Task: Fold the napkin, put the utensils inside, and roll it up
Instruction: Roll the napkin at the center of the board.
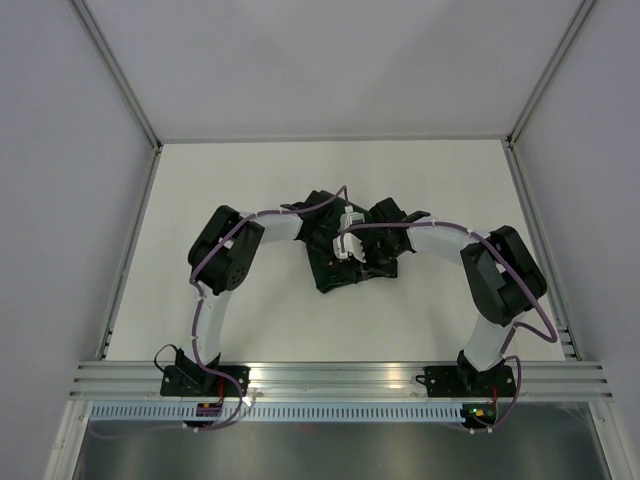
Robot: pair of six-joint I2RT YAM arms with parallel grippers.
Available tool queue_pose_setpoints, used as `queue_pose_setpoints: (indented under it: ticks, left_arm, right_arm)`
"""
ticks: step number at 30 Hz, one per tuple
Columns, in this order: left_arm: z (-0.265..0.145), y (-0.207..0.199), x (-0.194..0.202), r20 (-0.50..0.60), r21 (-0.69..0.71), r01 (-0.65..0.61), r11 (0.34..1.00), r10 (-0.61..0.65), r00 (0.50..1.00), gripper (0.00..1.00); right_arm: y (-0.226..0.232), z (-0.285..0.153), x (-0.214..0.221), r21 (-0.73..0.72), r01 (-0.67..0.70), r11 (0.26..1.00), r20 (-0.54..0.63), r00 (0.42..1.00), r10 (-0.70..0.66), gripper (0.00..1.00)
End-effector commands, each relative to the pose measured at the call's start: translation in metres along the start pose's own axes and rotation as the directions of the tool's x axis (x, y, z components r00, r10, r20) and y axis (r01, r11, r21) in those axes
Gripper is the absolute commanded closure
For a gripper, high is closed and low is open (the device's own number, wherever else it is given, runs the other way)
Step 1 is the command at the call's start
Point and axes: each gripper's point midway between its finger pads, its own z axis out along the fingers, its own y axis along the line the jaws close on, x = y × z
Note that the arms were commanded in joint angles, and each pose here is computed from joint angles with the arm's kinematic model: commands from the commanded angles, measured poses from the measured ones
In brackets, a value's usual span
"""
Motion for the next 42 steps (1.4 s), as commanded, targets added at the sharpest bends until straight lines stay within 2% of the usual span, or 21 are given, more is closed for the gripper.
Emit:
queue_pose_setpoints:
  ticks: [1, 5, 12, 16, 26, 32, 33, 35, 38, 42]
  left_arm:
    - [-0.002, 0.011, -0.012, 0.071, -0.081, -0.009, 0.997, 0.014, 0.997, 0.38]
    - [-0.010, -0.001, -0.022, 0.132, -0.085, -0.037, 0.996, 0.048, 0.990, 0.35]
    - [-0.031, 0.019, -0.027, 0.196, -0.229, 0.029, 0.973, 0.017, 0.980, 0.39]
    - [-0.047, 0.030, -0.020, 0.249, -0.263, 0.088, 0.961, -0.021, 0.968, 0.39]
    - [-0.092, 0.034, -0.035, 0.398, -0.395, 0.157, 0.905, 0.014, 0.917, 0.43]
    - [-0.129, 0.027, -0.057, 0.545, -0.483, 0.186, 0.856, 0.127, 0.829, 0.47]
    - [-0.131, 0.027, -0.051, 0.556, -0.495, 0.194, 0.847, 0.137, 0.820, 0.47]
    - [-0.147, 0.010, -0.065, 0.599, -0.521, 0.151, 0.840, 0.234, 0.766, 0.48]
    - [-0.155, -0.005, -0.066, 0.593, -0.587, 0.091, 0.804, 0.351, 0.724, 0.50]
    - [-0.152, -0.017, -0.068, 0.520, -0.679, 0.018, 0.734, 0.463, 0.718, 0.51]
  right_arm:
    - [0.002, 0.003, -0.003, -0.048, -0.009, 0.999, 0.004, 1.000, 0.009, 0.95]
    - [0.003, 0.004, -0.002, -0.073, -0.025, 0.997, 0.003, 1.000, 0.025, 0.96]
    - [0.004, 0.005, -0.002, -0.086, -0.038, 0.996, 0.009, 0.999, 0.039, 0.98]
    - [0.003, 0.004, -0.001, -0.103, -0.050, 0.993, 0.013, 0.999, 0.052, 0.98]
    - [0.003, -0.004, 0.007, -0.151, -0.116, 0.982, 0.038, 0.992, 0.123, 1.00]
    - [-0.002, -0.018, 0.011, -0.229, -0.188, 0.955, 0.081, 0.974, 0.211, 1.00]
    - [-0.002, -0.019, 0.011, -0.244, -0.189, 0.951, 0.094, 0.972, 0.217, 1.00]
    - [-0.004, -0.022, 0.015, -0.271, -0.224, 0.936, 0.086, 0.963, 0.255, 1.00]
    - [-0.003, -0.023, 0.016, -0.321, -0.248, 0.914, 0.087, 0.953, 0.289, 1.00]
    - [-0.005, -0.022, 0.020, -0.362, -0.281, 0.889, 0.085, 0.940, 0.331, 0.99]
